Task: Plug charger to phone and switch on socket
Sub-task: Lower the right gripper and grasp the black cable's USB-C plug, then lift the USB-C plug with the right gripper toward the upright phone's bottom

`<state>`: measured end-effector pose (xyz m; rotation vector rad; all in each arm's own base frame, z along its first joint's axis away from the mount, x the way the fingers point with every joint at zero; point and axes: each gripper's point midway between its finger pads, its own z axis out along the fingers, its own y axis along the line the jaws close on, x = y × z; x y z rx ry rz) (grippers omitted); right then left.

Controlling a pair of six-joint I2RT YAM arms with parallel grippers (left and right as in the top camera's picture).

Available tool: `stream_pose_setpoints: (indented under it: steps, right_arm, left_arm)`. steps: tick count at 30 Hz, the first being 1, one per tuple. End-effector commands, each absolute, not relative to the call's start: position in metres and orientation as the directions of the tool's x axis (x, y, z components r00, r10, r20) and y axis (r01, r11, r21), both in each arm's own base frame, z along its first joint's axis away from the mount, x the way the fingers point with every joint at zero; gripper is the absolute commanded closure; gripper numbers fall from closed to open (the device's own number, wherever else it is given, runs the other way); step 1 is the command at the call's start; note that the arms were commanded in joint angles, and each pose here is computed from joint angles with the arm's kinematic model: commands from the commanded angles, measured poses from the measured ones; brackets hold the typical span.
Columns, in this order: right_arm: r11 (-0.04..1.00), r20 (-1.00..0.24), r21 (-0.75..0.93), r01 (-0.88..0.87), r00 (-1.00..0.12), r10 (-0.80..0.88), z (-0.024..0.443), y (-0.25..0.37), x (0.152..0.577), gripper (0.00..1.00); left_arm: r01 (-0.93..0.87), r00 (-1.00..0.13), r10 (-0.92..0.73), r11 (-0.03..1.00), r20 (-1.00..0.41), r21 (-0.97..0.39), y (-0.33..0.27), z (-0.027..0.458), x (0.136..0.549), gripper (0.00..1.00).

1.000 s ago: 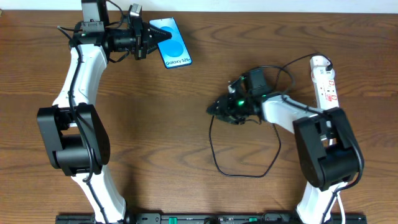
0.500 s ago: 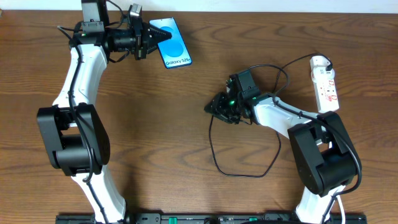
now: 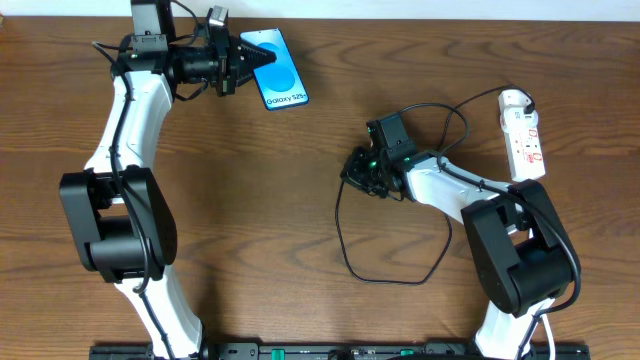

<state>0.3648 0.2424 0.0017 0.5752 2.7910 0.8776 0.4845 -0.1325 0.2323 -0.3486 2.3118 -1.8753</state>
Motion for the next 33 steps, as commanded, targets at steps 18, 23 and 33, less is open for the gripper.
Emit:
stream_pose_setpoints:
  steps: [18, 23, 33]
  right_arm:
    - [0.344, -0.288, 0.899, -0.27, -0.958, 0.001, 0.132, 0.263, 0.38, 0.99]
    - [0.146, -0.368, 0.914, -0.379, -0.924, -0.102, 0.178, 0.272, 0.365, 0.99]
    - [-0.041, -0.433, 0.899, -0.435, -0.876, -0.213, 0.209, 0.288, 0.339, 0.99]
  left_arm:
    - [-0.033, -0.971, -0.24, 0.175, -0.01, -0.984, -0.134, 0.249, 0.478, 0.93]
    - [-0.032, -0.971, -0.24, 0.175, -0.011, -0.984, -0.134, 0.249, 0.478, 0.93]
    - [0.08, -0.982, -0.159, 0.119, -0.098, -0.99, -0.138, 0.261, 0.466, 0.93]
